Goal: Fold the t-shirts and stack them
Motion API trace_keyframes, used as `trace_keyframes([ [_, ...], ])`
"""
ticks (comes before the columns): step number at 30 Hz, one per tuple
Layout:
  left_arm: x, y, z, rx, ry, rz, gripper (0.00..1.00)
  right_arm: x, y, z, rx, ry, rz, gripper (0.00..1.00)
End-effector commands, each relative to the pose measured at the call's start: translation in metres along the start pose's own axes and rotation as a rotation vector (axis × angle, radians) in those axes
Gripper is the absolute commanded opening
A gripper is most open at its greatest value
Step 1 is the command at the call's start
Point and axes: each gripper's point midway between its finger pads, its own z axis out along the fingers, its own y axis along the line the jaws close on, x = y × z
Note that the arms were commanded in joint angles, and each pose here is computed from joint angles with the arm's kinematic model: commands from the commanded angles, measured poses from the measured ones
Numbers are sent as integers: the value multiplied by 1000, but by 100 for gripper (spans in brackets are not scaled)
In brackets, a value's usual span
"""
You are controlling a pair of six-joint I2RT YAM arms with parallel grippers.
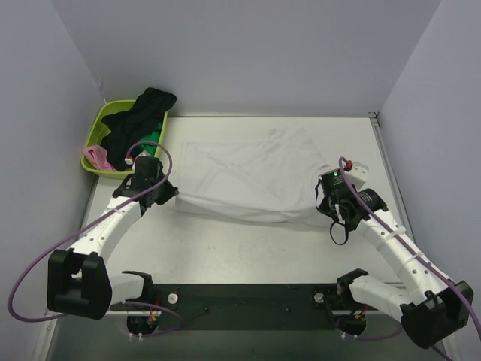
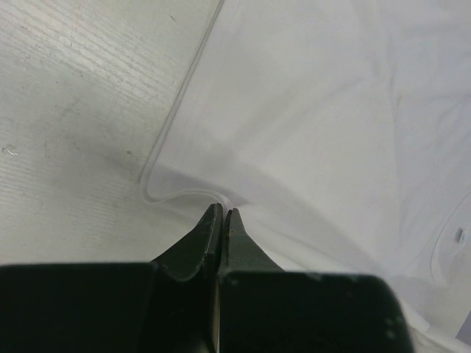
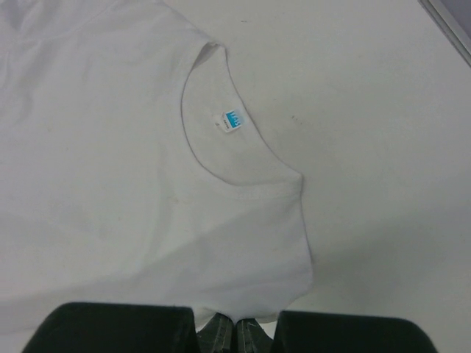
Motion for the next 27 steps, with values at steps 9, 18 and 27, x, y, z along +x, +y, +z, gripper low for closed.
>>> trace_keyframes([
  [9, -18, -10, 16, -2, -42, -3, 0, -49, 33, 19, -55, 8, -6, 0],
  [18, -14, 2, 24, -46, -39, -20, 0, -74, 68, 33, -104, 26, -26, 0],
  [27, -17, 2, 34, -72, -46, -39, 0, -80, 85, 49, -108, 51, -53, 0],
])
